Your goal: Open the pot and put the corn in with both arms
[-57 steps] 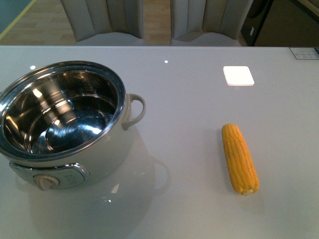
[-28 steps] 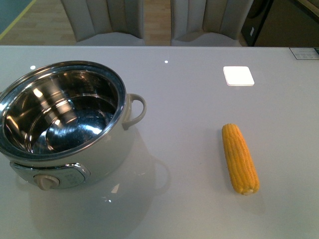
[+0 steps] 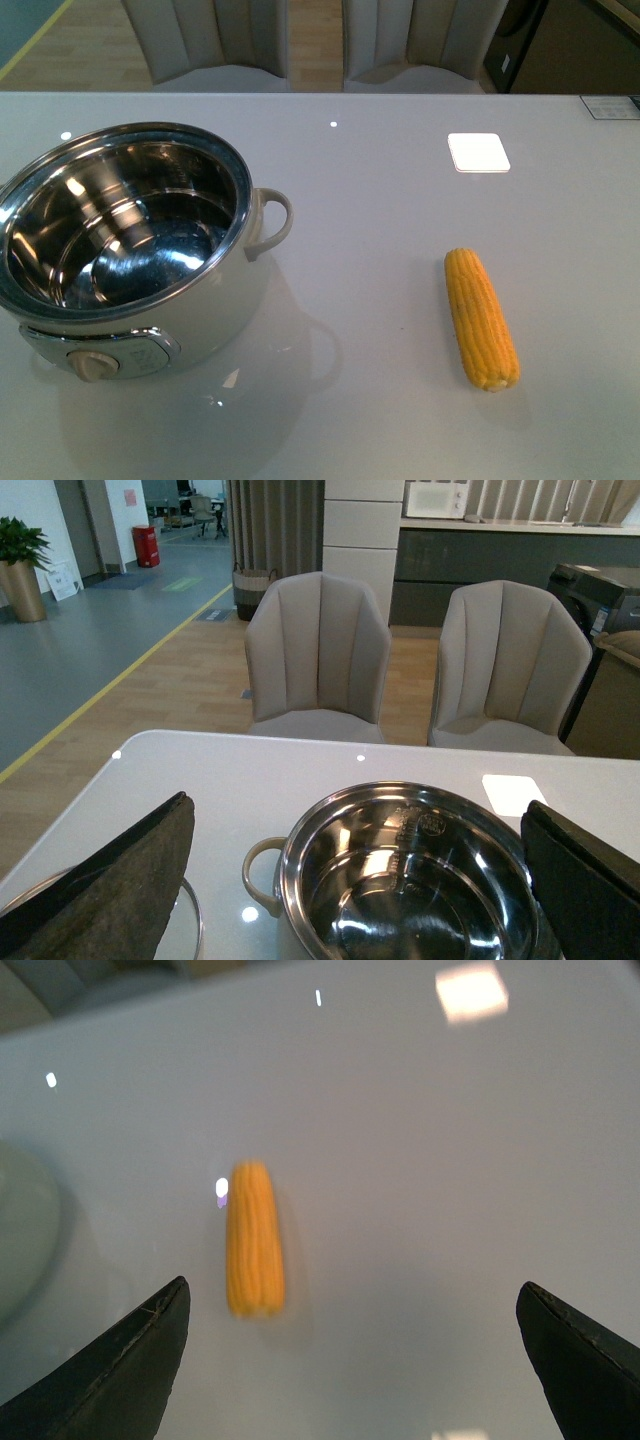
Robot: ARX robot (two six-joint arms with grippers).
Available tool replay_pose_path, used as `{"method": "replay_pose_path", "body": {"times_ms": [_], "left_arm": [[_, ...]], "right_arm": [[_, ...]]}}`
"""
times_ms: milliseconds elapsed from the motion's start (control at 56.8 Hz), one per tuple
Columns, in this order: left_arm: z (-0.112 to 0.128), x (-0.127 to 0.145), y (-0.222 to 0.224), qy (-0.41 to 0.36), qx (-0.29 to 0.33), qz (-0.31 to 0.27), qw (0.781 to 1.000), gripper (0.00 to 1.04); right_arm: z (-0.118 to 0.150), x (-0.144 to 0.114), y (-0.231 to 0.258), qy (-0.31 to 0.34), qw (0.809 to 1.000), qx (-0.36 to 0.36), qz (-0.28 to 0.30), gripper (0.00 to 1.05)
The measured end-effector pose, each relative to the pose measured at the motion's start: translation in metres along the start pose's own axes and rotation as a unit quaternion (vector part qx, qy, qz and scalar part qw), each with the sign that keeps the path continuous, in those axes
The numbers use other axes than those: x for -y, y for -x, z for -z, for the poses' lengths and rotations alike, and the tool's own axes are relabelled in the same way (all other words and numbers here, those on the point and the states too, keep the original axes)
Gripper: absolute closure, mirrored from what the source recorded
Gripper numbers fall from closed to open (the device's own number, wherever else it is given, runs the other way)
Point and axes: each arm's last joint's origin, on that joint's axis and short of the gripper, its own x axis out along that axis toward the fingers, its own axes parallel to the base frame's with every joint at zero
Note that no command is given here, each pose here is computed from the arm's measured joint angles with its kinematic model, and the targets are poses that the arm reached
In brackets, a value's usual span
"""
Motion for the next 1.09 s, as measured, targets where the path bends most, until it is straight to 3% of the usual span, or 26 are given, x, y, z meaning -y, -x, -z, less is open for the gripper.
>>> {"method": "replay_pose_path", "body": {"times_ms": [88, 422, 792, 915, 1091], "left_arm": [[0.0, 0.0, 0.0, 0.0, 0.0, 0.0, 1.0, 0.07], [0.0, 0.0, 0.0, 0.0, 0.0, 0.0, 1.0, 0.07], [0.0, 0.0, 0.0, 0.0, 0.0, 0.0, 1.0, 0.07], [0.0, 0.0, 0.0, 0.0, 0.0, 0.0, 1.0, 0.07], [0.0, 0.0, 0.0, 0.0, 0.0, 0.0, 1.0, 0.07]], "right_arm": [[0.004, -0.002, -0.012, -0.022, 0.998, -0.057, 0.013, 0.09], [-0.01, -0.034, -0.067, -0.02, 0.995, -0.095, -0.014, 0.09], [-0.004, -0.077, -0.154, 0.059, 0.987, -0.152, -0.005, 0.09], [0.009, -0.087, -0.186, 0.093, 0.972, -0.216, 0.002, 0.09], [0.019, -0.092, -0.209, 0.116, 0.962, -0.247, 0.008, 0.09]]}}
